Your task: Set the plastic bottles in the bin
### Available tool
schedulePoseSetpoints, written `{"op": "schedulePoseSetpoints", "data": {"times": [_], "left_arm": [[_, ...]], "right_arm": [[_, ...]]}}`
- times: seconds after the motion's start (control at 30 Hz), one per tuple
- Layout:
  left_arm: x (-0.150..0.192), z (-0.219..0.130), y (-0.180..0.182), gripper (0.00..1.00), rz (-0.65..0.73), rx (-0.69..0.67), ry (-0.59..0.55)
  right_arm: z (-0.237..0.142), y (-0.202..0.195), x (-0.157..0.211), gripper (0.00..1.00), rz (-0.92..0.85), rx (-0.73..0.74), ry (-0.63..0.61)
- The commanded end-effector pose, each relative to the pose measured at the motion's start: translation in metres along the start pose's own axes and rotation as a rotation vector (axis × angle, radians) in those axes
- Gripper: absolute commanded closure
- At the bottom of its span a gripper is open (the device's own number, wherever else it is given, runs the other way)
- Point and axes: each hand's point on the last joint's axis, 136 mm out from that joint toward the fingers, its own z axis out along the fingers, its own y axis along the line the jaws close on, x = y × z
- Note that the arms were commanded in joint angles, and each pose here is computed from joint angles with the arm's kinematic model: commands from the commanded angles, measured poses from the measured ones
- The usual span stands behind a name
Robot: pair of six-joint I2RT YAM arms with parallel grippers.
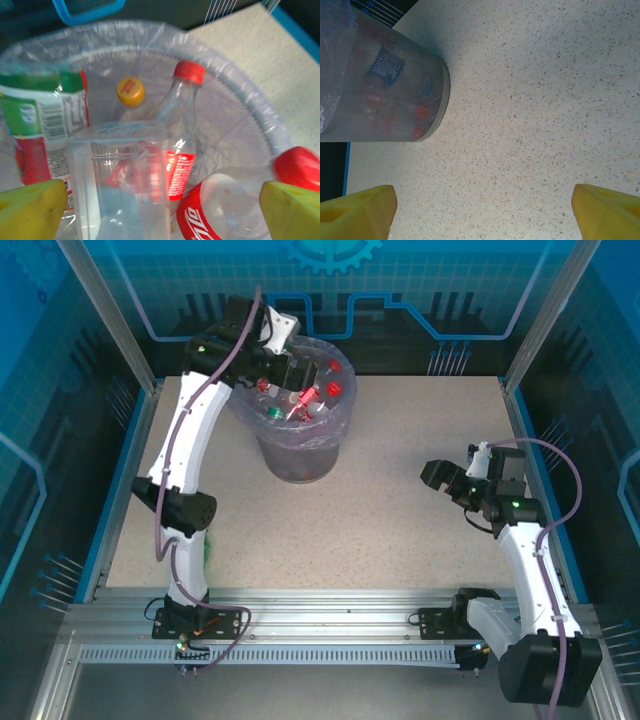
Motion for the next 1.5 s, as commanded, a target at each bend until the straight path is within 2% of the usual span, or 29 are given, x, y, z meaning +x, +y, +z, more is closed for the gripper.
{"op": "schedulePoseSetpoints", "data": {"times": [0.0,0.07,0.13,0.3,0.4,0.57,0.77,0.83,0.93,1.03,1.13,1.33,1.47], "left_arm": [[-0.038,-0.076,-0.007,0.01,-0.008,0.008,-0.21],[-0.03,-0.094,0.01,0.01,-0.089,-0.036,-0.21],[-0.006,-0.108,0.037,0.01,-0.189,-0.112,-0.165],[0.099,-0.127,0.103,0.01,-0.456,-0.355,-0.023],[0.172,-0.136,0.131,0.01,-0.555,-0.507,0.11],[0.273,-0.124,0.134,0.01,-0.669,-0.56,0.366],[0.358,-0.1,0.118,0.03,-0.783,-0.552,0.674],[0.372,-0.099,0.116,0.03,-0.8,-0.565,0.746],[0.378,-0.089,0.108,0.02,-0.813,-0.509,0.787],[0.404,-0.08,0.095,0.03,-0.854,-0.46,0.948],[0.427,-0.08,0.091,0.04,-0.876,-0.478,1.065],[0.445,-0.066,0.08,0.07,-0.932,-0.416,1.164],[0.453,-0.058,0.085,0.07,-0.895,-0.417,1.249]], "right_arm": [[0.004,0.004,-0.002,0.09,-0.005,-0.025,0.002],[0.006,0.003,-0.002,0.09,-0.007,-0.026,0.006],[0.008,0.002,-0.002,0.09,-0.006,-0.027,0.008],[0.015,0.0,-0.002,0.09,-0.004,-0.036,0.017],[0.02,-0.001,-0.001,0.09,-0.005,-0.042,0.024],[0.034,-0.003,-0.004,0.09,0.008,-0.066,0.055],[0.047,0.004,-0.015,0.09,0.022,-0.107,0.077],[0.051,0.005,-0.02,0.09,0.023,-0.11,0.076],[0.057,0.005,-0.026,0.09,0.028,-0.113,0.088],[0.065,0.006,-0.03,0.09,0.037,-0.127,0.106],[0.068,0.013,-0.043,0.09,0.031,-0.149,0.099],[0.078,0.014,-0.049,0.09,0.036,-0.169,0.105],[0.082,0.012,-0.049,0.09,0.04,-0.174,0.113]]}}
